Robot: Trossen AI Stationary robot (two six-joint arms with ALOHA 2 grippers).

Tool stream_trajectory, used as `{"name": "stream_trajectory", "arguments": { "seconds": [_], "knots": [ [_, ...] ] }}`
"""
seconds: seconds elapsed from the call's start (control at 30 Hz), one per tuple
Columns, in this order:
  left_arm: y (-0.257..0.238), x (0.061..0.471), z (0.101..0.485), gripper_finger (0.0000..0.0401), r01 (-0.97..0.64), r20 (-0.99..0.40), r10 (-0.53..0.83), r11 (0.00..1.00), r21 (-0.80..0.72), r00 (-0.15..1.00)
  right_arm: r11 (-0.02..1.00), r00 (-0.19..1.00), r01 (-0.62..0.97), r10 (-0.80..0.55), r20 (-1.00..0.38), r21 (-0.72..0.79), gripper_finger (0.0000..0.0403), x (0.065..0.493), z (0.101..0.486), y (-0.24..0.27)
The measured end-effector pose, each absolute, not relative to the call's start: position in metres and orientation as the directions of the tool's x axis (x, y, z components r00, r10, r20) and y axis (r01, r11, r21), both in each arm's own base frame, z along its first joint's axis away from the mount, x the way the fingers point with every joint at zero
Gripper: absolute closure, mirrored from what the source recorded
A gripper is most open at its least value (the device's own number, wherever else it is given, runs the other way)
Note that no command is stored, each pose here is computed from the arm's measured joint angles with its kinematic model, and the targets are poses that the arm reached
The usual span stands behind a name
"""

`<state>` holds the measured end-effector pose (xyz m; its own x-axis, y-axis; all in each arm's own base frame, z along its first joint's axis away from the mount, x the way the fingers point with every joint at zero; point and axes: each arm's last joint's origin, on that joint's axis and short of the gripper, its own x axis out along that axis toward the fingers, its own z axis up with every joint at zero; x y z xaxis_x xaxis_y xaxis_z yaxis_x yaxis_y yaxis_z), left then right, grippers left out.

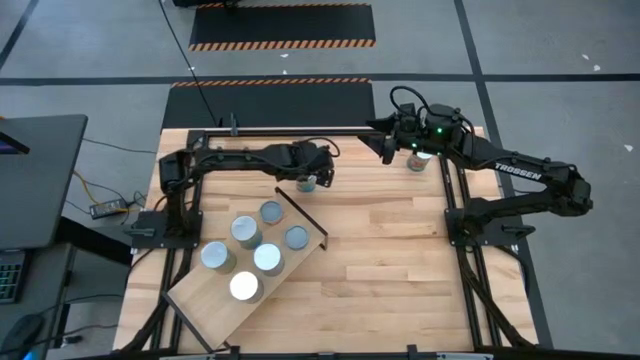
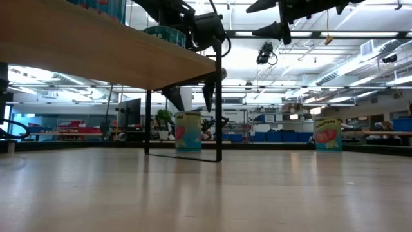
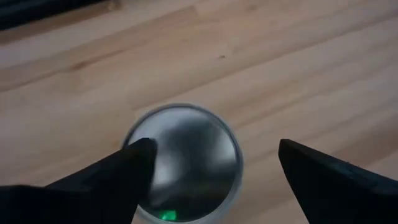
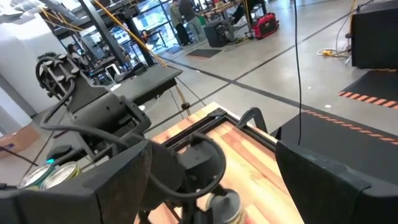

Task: Pick and place cans onto a shelf
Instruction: Put the left canned tomatoes on the shelf

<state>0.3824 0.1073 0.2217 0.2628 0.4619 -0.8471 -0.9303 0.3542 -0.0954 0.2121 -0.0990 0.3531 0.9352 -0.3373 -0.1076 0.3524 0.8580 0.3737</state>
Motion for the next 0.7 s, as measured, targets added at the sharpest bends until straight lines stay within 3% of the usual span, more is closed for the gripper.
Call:
{"name": "stream_trajectory", "arguments": {
  "seconds": [0.3,0.5,0.7],
  "knots": [
    [0.105,0.381,0.222,0.0041,-0.931,-0.848,0.474,0.359,-0.062,0.240,0.840,0.932,0.361,-0.344,-0.115,0.405,0.0052,0.212,0.352,-0.099],
    [0.104,0.370,0.220,0.0041,-0.958,-0.874,0.465,0.285,0.001,0.138,0.834,0.924,0.380,-0.365,-0.117,0.401,0.0052,0.212,0.352,-0.100],
    [0.110,0.370,0.221,0.0041,-0.961,-0.849,0.511,0.277,0.011,0.137,0.836,0.922,0.385,-0.370,-0.117,0.392,0.0052,0.211,0.352,-0.101]
  ]
}}
